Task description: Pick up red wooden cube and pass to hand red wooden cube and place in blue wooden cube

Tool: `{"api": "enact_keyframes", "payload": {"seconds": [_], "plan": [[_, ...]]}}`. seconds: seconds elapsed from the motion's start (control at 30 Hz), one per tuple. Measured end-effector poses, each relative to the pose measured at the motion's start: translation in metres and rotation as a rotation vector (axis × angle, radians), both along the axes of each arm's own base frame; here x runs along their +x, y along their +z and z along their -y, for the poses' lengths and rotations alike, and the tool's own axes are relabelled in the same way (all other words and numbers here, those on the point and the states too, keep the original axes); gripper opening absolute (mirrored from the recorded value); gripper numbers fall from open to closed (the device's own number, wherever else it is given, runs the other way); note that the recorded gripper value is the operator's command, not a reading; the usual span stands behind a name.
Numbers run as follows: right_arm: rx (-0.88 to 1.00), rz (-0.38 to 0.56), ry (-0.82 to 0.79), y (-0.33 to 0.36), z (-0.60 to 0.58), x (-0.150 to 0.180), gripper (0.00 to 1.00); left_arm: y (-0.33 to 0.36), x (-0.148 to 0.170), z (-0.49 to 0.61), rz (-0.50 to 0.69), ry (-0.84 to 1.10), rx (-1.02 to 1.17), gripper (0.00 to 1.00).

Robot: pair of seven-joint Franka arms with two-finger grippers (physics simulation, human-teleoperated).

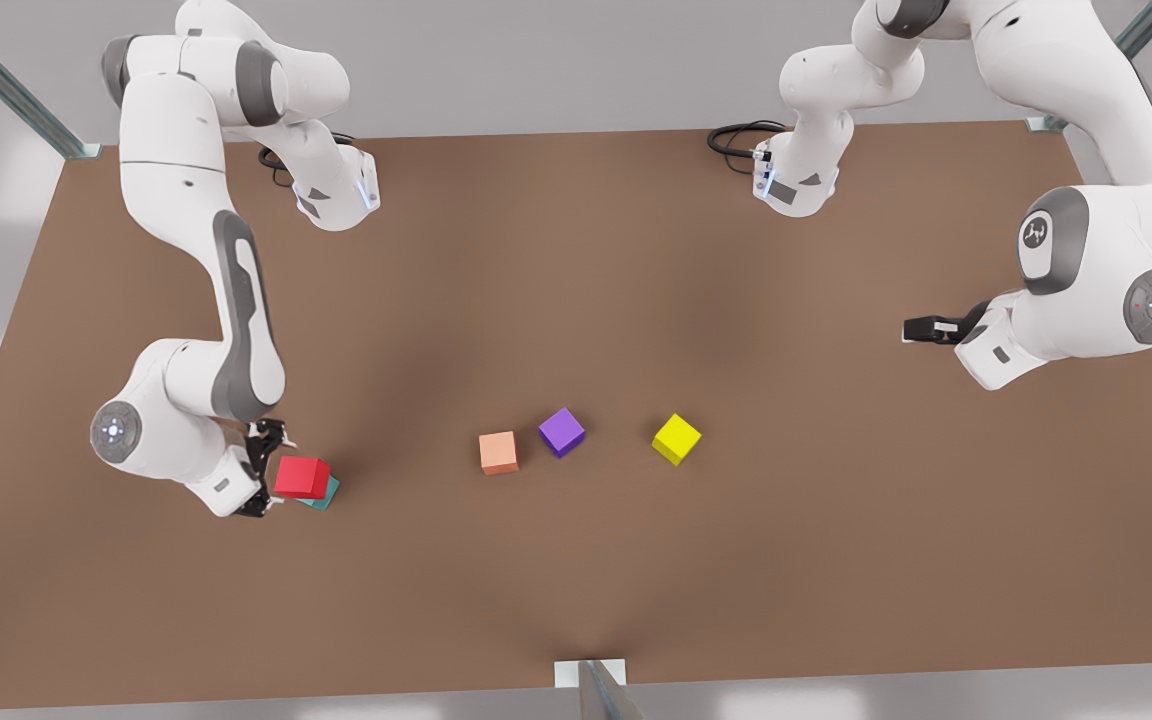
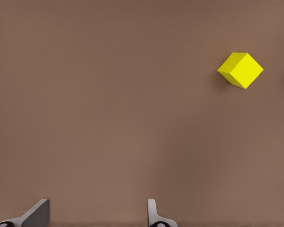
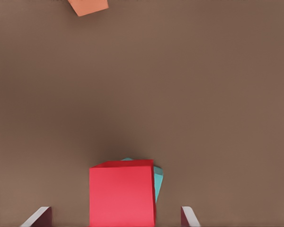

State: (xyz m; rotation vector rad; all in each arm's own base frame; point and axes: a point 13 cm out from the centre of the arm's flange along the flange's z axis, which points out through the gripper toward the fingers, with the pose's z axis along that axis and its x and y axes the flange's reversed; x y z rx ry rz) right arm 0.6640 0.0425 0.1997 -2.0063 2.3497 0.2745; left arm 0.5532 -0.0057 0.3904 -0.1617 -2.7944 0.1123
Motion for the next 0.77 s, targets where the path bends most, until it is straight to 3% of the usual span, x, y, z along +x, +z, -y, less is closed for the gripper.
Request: {"api": "enact_keyframes", "payload": {"seconds": [0.07, 0.13, 0.3, 0.53, 0.77], "plan": [[-0.007, -0.026, -0.112, 0.011, -0.011, 0.007, 1.00, 0.000, 0.000, 0.000, -0.001, 0.000, 0.000, 1.00], [-0.036, -0.008, -0.203, 0.065, -0.024, 0.022, 1.00, 0.000, 0.000, 0.000, -0.002, 0.000, 0.000, 1.00], [-0.113, 0.052, -0.454, 0.229, 0.021, -0.019, 1.00, -0.003, -0.001, 0.000, -0.008, -0.001, 0.000, 1.00], [-0.207, -0.047, -0.769, 0.242, 0.107, -0.060, 1.00, -0.004, -0.002, 0.000, -0.016, -0.001, -0.001, 1.00], [-0.278, -0.062, -0.887, 0.239, 0.090, -0.065, 1.00, -0.005, -0.004, 0.000, -0.026, -0.001, -0.001, 1.00]]}}
